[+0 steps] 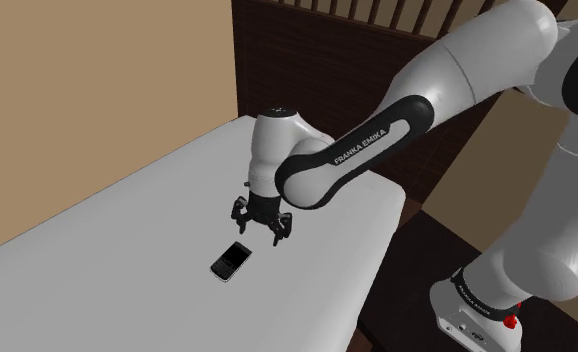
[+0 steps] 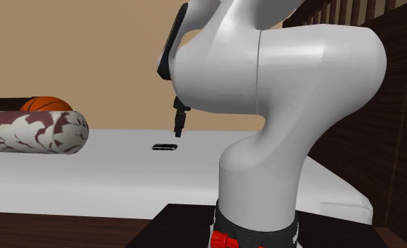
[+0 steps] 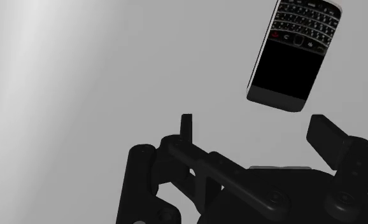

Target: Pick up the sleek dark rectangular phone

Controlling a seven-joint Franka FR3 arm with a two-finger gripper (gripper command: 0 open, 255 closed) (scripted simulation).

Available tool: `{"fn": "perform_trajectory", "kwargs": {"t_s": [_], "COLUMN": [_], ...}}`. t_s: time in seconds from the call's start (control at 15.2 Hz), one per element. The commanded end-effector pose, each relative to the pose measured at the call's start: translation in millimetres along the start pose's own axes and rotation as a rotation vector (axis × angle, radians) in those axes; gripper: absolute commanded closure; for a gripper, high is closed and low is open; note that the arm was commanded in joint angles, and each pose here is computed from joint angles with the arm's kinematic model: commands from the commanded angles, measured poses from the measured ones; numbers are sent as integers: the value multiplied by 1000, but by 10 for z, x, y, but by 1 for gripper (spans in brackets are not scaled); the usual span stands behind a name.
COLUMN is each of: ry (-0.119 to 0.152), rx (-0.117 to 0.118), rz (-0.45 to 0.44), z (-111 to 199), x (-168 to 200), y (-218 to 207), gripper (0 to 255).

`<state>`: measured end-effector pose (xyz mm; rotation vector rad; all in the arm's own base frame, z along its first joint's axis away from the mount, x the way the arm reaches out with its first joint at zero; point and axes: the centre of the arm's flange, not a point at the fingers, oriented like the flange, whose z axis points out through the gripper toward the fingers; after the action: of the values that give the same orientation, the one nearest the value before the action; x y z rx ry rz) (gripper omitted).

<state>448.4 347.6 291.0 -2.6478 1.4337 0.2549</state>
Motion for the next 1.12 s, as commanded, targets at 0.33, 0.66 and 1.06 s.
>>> {"fn": "perform_trajectory", "kwargs": {"t_s": [0.33, 0.66, 1.06], "ry": [-13, -13, -13], "rx": [18, 18, 18], "rz": [125, 125, 125], "z": [448, 685, 688], "x": [56, 106, 101], "y": [-399, -393, -393], "gripper": [0, 0, 255]}}
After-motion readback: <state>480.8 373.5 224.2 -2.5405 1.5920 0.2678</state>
